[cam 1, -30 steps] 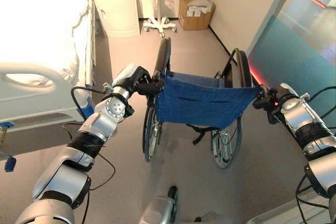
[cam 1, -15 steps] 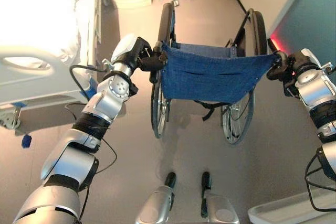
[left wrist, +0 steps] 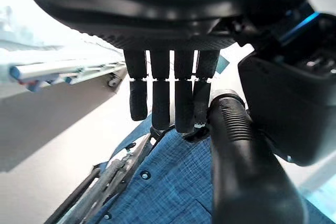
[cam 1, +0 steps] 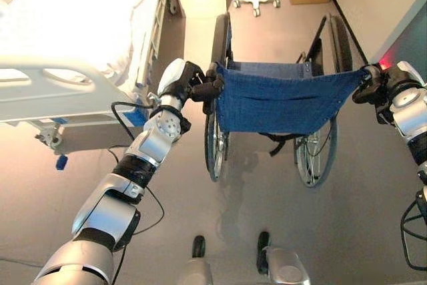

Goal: Push the wheelchair next to the bed

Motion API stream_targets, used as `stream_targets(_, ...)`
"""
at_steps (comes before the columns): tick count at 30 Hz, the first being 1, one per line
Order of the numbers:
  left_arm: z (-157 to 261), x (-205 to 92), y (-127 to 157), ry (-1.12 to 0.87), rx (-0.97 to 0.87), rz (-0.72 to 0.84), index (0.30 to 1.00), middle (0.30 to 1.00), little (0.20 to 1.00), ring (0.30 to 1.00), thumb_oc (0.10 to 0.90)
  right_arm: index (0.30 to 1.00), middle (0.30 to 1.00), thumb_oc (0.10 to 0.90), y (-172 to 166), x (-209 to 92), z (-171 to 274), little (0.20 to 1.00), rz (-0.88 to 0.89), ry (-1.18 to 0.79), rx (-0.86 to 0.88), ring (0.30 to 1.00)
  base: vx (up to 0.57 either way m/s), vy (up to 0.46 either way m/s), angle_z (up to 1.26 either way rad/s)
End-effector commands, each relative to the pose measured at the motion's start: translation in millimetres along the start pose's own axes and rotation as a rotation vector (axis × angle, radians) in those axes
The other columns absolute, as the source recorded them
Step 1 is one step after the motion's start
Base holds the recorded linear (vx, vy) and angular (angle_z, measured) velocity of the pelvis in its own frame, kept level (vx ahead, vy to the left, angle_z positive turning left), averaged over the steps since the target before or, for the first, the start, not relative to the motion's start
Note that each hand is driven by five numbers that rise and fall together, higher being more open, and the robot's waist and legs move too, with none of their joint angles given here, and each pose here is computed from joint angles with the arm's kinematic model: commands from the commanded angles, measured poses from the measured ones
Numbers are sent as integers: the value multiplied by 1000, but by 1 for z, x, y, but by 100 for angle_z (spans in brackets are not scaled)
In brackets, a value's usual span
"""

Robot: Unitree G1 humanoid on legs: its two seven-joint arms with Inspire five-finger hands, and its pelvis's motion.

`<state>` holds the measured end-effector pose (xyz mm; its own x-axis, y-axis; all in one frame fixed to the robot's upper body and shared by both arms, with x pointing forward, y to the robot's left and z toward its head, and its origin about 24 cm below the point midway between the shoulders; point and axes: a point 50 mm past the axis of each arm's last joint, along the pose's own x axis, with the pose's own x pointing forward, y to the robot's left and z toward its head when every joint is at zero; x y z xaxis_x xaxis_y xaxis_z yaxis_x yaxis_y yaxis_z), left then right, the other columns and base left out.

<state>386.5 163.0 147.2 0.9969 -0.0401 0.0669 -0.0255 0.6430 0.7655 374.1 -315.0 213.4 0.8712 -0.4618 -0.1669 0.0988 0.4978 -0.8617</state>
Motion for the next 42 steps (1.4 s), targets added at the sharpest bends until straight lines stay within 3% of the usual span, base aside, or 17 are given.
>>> stream_targets(1,-63,-39,-67,198,134,-308,300,300,300,300,400,300,300,400,58,-31,104,300,197,-549,-125,300,394,-249,18)
stream_targets(8,-62,-45,-72,187,133,-335,300,300,300,300,400,300,300,400,74,-30,102,300,206,-508,-91,300,355,-159,-22)
stream_targets(15,-72,-42,-60,217,122,-332,300,300,300,300,400,300,300,400,82,-31,112,300,253,-556,-102,300,317,36,-76)
stream_targets(20,-79,-39,-46,234,171,-333,300,300,300,300,400,300,300,400,95,-30,105,300,291,-574,-62,300,352,1,23)
stream_targets(26,-80,-42,-49,209,194,-347,300,300,300,300,400,300,300,400,93,-24,88,300,289,-542,-46,300,358,-75,8)
stream_targets(30,-72,-34,-37,173,193,-287,300,300,300,300,400,300,300,400,84,-28,106,300,236,-569,-37,300,283,-309,-35)
stream_targets(34,-56,-29,-31,88,212,-269,300,300,300,300,400,300,300,400,55,-31,117,300,172,-536,-36,300,381,-357,65)
stream_targets(42,-51,-35,-50,41,195,-317,300,300,300,300,400,300,300,400,36,-27,101,300,155,-460,-28,300,296,-270,106)
